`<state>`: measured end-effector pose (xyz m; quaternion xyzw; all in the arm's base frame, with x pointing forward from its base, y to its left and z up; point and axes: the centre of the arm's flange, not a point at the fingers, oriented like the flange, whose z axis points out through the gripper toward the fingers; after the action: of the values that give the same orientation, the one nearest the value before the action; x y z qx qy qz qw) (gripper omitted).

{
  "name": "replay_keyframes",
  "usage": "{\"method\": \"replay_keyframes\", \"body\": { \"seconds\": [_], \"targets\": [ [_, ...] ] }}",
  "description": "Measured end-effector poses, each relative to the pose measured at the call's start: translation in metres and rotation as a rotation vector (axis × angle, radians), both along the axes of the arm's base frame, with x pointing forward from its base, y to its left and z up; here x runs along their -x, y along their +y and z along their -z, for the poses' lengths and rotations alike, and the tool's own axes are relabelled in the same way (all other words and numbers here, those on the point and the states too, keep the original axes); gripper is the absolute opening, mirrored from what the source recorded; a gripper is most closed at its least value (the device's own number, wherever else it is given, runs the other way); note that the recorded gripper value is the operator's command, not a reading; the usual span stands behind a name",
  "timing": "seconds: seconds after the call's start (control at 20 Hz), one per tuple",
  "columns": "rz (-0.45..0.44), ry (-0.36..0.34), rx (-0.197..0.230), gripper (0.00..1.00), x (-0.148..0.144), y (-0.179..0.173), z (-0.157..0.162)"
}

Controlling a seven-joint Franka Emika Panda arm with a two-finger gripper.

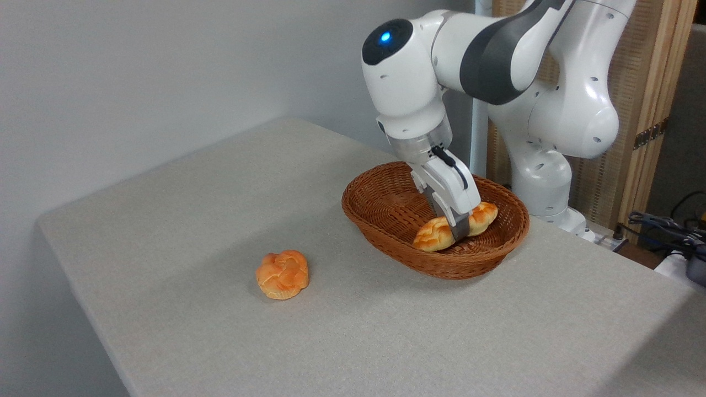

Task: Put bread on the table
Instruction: 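Lift the braided loaf out of the basket and carry it beside the bun, then lower the loaf onto the table and open the gripper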

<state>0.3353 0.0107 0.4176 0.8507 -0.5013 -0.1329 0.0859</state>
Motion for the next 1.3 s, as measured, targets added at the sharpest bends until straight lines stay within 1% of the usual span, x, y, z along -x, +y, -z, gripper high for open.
{"method": "replay_keyframes", "body": {
  "seconds": [0.2,0.25,0.3,0.45,0.6,0.75,0.8,0.85,0.9,1.0,1.1,1.15,1.2,1.3],
  "targets": [
    [0.021,-0.010,-0.003,0.28,-0.004,-0.006,-0.028],
    [0.028,-0.017,-0.004,0.30,-0.006,-0.008,-0.036],
    [0.034,-0.023,-0.004,0.30,-0.008,-0.011,-0.043],
    [0.055,-0.068,-0.003,0.30,-0.017,-0.018,-0.066],
    [0.058,-0.122,-0.003,0.30,-0.033,-0.020,-0.093],
    [0.043,-0.156,-0.004,0.32,-0.061,-0.017,-0.102],
    [0.030,-0.176,-0.003,0.34,-0.073,-0.013,-0.102],
    [0.013,-0.203,0.000,0.38,-0.088,-0.007,-0.098],
    [-0.006,-0.236,0.008,0.38,-0.102,-0.001,-0.092],
    [-0.064,-0.307,0.038,0.38,-0.130,0.012,-0.075],
    [-0.121,-0.352,0.063,0.41,-0.152,0.024,-0.054],
    [-0.135,-0.364,0.064,0.44,-0.160,0.026,-0.044],
    [-0.141,-0.368,0.063,0.45,-0.166,0.026,-0.035],
    [-0.144,-0.360,0.060,0.47,-0.173,0.024,-0.024]
  ]
}}
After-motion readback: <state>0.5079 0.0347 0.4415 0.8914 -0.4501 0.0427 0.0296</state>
